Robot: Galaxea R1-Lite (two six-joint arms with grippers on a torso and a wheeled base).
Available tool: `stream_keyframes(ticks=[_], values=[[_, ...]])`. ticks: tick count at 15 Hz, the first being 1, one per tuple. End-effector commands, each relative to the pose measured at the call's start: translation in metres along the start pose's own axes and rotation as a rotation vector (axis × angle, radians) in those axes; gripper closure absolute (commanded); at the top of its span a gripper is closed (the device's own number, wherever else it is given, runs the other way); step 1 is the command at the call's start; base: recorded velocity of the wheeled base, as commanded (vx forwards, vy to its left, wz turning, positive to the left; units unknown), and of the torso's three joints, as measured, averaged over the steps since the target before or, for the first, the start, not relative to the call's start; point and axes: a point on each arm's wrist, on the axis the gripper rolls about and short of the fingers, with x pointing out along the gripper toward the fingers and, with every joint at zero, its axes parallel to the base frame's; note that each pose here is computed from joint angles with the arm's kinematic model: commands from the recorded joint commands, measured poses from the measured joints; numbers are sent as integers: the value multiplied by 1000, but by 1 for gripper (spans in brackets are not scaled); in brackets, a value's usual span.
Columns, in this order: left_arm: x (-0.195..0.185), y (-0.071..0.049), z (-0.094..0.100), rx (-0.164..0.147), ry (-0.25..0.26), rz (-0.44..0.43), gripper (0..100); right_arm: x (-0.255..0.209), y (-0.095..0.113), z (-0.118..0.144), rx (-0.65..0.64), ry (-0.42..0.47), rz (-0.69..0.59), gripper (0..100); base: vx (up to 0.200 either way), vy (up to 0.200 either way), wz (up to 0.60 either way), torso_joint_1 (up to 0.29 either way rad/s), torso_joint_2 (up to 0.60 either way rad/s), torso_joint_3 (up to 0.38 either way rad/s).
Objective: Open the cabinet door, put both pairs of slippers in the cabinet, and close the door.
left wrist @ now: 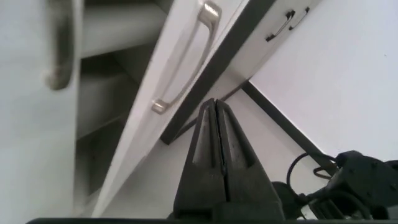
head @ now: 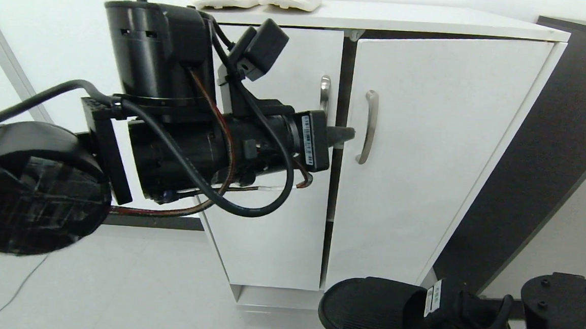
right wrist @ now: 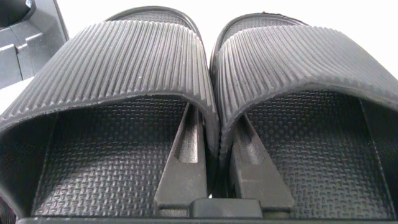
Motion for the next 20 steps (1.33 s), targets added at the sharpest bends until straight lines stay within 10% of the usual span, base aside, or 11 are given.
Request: stream_keyframes(ticks=[1, 10, 20], values=[[-10, 5, 8, 4, -31, 22, 100, 0, 1, 0, -1, 0, 3, 100, 0, 0, 0, 0, 0, 0], [52, 59, 13, 0, -104, 91, 100, 0, 1, -1, -3, 4, 3, 100, 0, 0, 0, 0, 0, 0], [63, 46, 20, -2, -123, 46, 100, 2, 7, -5, -21, 22, 34, 100, -40, 0, 0, 1, 0, 0]])
